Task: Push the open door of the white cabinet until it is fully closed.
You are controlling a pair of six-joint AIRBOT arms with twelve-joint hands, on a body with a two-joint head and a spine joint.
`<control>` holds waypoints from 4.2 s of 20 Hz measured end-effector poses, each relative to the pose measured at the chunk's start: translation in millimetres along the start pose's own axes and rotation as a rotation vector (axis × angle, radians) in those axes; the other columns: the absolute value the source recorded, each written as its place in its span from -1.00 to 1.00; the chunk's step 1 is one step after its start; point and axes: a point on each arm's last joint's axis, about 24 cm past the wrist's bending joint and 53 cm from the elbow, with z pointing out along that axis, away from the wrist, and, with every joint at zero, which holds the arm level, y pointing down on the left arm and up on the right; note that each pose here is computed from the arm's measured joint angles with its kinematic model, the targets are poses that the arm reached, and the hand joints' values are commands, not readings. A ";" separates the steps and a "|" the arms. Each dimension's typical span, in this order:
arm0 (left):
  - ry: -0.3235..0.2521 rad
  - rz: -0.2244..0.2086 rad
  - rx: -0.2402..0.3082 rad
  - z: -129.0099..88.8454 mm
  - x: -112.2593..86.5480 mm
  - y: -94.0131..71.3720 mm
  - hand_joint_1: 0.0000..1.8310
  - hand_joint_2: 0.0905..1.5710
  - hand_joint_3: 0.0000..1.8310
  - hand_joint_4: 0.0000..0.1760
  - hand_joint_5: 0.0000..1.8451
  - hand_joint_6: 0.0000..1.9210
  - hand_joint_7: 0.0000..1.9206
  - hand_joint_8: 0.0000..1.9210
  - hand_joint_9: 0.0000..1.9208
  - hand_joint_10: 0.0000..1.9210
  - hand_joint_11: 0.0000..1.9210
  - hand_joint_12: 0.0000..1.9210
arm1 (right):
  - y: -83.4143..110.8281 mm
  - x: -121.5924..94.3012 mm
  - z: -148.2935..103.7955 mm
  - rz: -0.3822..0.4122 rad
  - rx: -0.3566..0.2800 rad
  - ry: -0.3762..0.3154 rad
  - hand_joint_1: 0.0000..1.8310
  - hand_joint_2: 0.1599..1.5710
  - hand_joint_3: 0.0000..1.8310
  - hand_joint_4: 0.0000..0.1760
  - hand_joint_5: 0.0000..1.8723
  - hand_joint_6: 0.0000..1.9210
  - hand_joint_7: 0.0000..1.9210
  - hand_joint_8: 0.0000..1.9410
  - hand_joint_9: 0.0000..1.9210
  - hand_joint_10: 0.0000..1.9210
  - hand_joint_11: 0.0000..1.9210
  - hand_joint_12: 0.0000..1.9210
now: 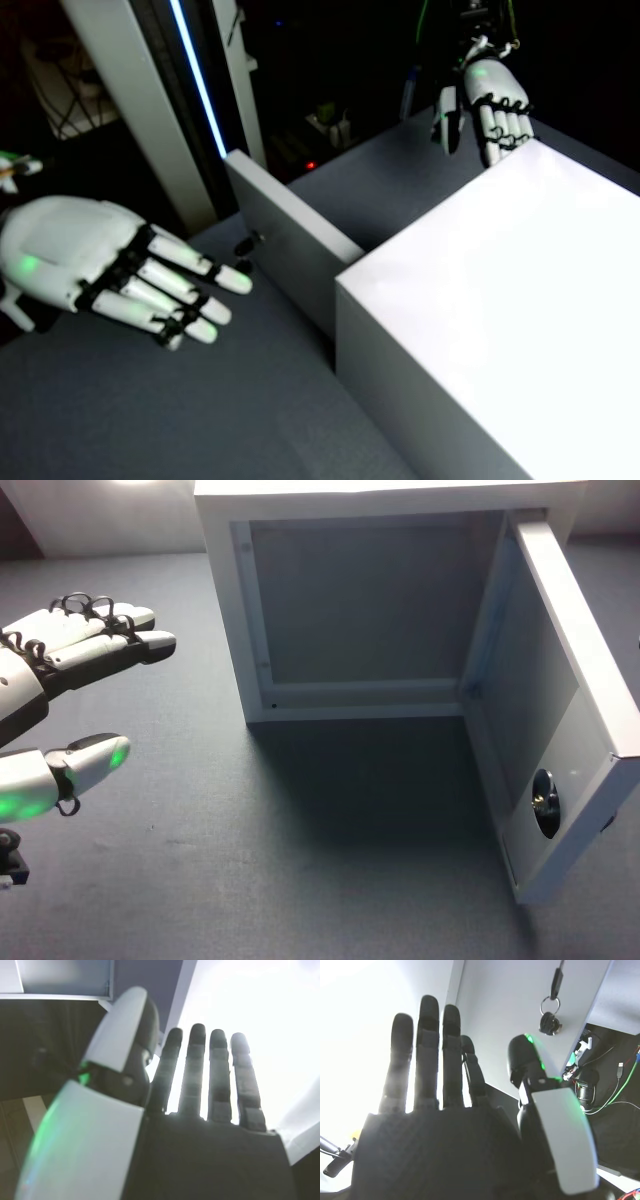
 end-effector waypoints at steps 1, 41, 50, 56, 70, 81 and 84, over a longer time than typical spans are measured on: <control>-0.002 0.000 0.001 0.0 -0.4 -0.3 -0.54 0.79 -0.99 -1.00 -0.81 -0.99 -0.96 -1.00 -0.99 -0.98 -1.00 -0.20 | 0.0 -0.1 0.0 0.001 0.000 -0.001 -0.77 0.75 -0.99 -1.00 -1.00 -1.00 -1.00 -1.00 -1.00 -1.00 -1.00 -1.00; -0.076 -0.006 -0.020 -12.3 -17.9 5.0 -0.46 0.83 -1.00 -1.00 -0.88 -1.00 -1.00 -1.00 -1.00 -1.00 -1.00 -1.00 | 96.7 68.7 71.1 0.121 -0.385 0.187 -0.39 0.93 -0.99 -1.00 -0.83 -0.99 -0.87 -1.00 -0.86 -0.99 -1.00 -0.23; -0.082 -0.006 -0.024 -13.5 -18.6 6.0 -0.44 0.82 -1.00 -1.00 -0.88 -1.00 -1.00 -1.00 -1.00 -1.00 -0.99 -0.99 | 107.1 76.1 95.2 0.143 -0.415 0.172 -0.27 0.86 -1.00 -1.00 -0.83 -0.98 -0.83 -0.99 -0.83 -0.94 -1.00 -0.05; -0.089 -0.007 -0.028 -14.6 -20.4 7.0 -0.51 0.82 -1.00 -1.00 -0.89 -1.00 -1.00 -1.00 -1.00 -1.00 -0.99 -1.00 | 116.2 79.4 109.0 0.153 -0.434 0.165 -0.24 0.83 -1.00 -1.00 -0.84 -1.00 -0.80 -1.00 -0.85 -0.95 -1.00 -0.24; -0.101 -0.004 -0.023 -15.8 -23.0 6.2 -0.53 0.82 -1.00 -1.00 -0.89 -0.99 -1.00 -1.00 -1.00 -1.00 -0.99 -0.99 | 116.4 78.0 143.9 0.169 -0.409 0.134 -0.44 0.85 -0.99 -1.00 -0.90 -1.00 -0.88 -1.00 -0.91 -1.00 -1.00 -0.57; -0.106 -0.004 -0.025 -15.9 -24.2 6.6 -0.49 0.82 -1.00 -1.00 -0.89 -1.00 -1.00 -1.00 -1.00 -1.00 -1.00 -1.00 | 107.4 72.4 160.6 0.170 -0.355 0.090 -0.38 0.82 -1.00 -1.00 -0.89 -1.00 -0.85 -1.00 -0.89 -0.99 -1.00 -0.58; -0.109 -0.005 -0.027 -15.9 -24.7 7.1 -0.49 0.82 -1.00 -1.00 -0.90 -1.00 -1.00 -1.00 -1.00 -1.00 -1.00 -1.00 | 106.3 72.3 161.3 0.175 -0.349 0.088 -0.31 0.83 -1.00 -1.00 -0.98 -1.00 -1.00 -1.00 -0.99 -1.00 -1.00 -0.72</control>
